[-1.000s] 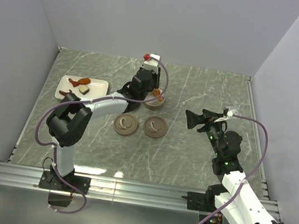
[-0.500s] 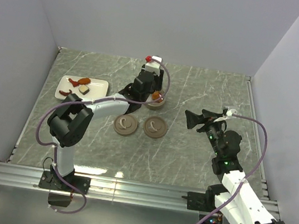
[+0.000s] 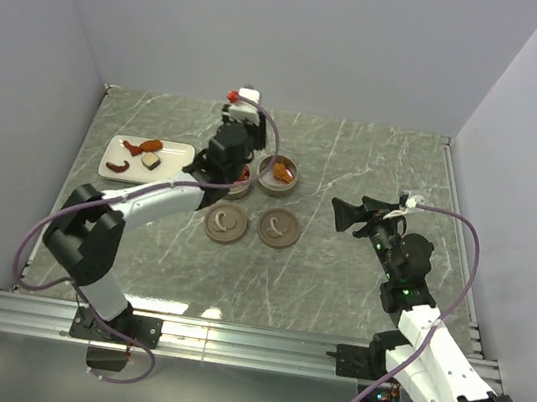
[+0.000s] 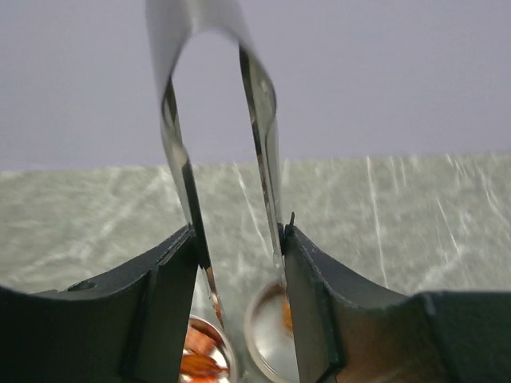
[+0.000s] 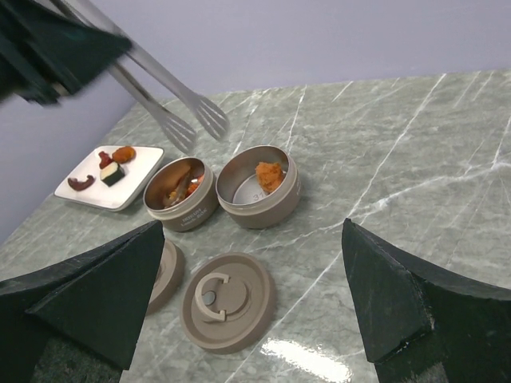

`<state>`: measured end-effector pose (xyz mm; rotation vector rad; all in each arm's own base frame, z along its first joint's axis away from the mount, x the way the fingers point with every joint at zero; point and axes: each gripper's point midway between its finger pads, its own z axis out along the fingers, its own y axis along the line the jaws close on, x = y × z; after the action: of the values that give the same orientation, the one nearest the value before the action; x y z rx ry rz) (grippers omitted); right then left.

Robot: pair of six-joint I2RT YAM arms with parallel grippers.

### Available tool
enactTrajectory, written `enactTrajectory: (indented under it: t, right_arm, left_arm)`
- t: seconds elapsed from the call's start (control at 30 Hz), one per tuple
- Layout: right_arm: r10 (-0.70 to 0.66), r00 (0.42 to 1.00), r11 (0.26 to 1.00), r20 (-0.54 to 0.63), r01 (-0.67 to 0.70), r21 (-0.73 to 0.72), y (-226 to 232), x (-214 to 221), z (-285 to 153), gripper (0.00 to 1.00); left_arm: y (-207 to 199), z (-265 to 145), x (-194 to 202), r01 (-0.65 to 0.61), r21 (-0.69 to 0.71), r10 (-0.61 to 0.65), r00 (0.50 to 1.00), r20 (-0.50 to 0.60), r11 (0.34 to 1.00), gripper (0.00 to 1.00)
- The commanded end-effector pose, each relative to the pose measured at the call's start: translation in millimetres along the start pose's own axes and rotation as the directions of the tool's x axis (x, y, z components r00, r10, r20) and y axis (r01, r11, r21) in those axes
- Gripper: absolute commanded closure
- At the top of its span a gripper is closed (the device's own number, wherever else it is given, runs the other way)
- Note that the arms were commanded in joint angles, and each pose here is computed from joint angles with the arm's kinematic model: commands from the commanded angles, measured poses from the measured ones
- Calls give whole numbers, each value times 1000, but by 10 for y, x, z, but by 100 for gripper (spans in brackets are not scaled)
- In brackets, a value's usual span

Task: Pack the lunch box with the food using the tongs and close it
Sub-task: Place the food into the lunch box, then pick up the food using the clamp

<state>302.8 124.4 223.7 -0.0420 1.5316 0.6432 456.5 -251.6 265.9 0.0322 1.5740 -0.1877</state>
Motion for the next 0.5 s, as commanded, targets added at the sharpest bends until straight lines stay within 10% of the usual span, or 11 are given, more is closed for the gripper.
enactTrajectory:
  t: [0.0, 0.47]
  right_arm:
    - [4, 1000, 1000, 23, -4, -10, 8, -33, -3, 1]
    - [3, 1000, 1000, 19, -3, -15, 10, -23, 18, 1]
  left_arm:
    - [521, 1, -579, 67, -100, -54, 990, 127, 993, 48]
    - [2372, -81, -94, 61, -540, -42, 998, 47, 840, 46]
